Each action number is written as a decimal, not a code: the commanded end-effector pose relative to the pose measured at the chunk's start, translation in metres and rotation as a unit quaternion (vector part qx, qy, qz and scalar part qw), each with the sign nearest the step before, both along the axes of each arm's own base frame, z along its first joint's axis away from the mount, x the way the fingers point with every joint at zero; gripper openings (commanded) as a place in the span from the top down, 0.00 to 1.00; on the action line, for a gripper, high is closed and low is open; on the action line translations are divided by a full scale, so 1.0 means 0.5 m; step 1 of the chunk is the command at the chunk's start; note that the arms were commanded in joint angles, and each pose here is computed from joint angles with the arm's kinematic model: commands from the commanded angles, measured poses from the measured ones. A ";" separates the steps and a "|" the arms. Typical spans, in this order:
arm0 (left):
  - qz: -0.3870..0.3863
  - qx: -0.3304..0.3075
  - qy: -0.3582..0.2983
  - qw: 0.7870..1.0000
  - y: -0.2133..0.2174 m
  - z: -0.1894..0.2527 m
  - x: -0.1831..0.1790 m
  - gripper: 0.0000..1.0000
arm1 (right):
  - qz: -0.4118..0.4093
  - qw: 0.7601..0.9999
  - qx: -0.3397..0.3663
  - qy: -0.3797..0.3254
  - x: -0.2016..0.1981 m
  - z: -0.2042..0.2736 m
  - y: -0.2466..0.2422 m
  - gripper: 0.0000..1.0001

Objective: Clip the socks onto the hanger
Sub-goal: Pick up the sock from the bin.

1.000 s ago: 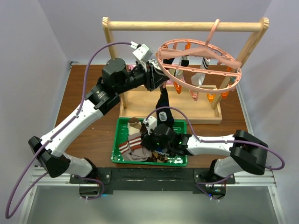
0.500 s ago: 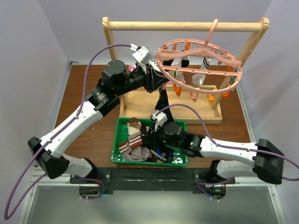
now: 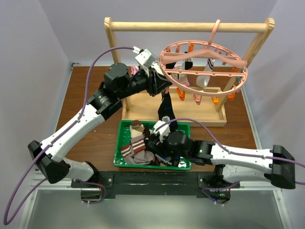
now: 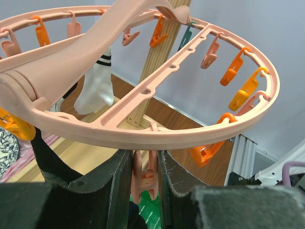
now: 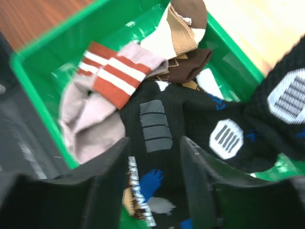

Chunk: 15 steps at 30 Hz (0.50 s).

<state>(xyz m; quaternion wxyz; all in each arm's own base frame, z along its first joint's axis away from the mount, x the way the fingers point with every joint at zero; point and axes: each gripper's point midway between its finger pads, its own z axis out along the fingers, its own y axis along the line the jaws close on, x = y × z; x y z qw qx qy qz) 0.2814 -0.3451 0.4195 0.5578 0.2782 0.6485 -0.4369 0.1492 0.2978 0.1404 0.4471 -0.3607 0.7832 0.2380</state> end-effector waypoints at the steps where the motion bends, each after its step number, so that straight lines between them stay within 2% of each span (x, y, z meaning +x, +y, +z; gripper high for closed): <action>1: -0.002 -0.023 -0.008 1.000 0.012 0.032 -0.011 1.00 | 0.048 0.983 -0.096 -0.147 0.030 0.039 0.036 0.45; 6: 0.003 -0.022 -0.009 1.000 0.021 0.030 -0.010 1.00 | 0.099 0.947 -0.168 -0.256 0.045 0.036 0.042 0.42; 9: 0.001 -0.023 -0.008 1.000 0.021 0.028 -0.012 1.00 | 0.129 0.928 -0.151 -0.315 0.046 0.062 0.055 0.38; 15: 0.002 -0.027 -0.009 1.000 0.024 0.036 -0.013 1.00 | 0.179 0.911 -0.179 -0.325 0.040 0.013 0.082 0.36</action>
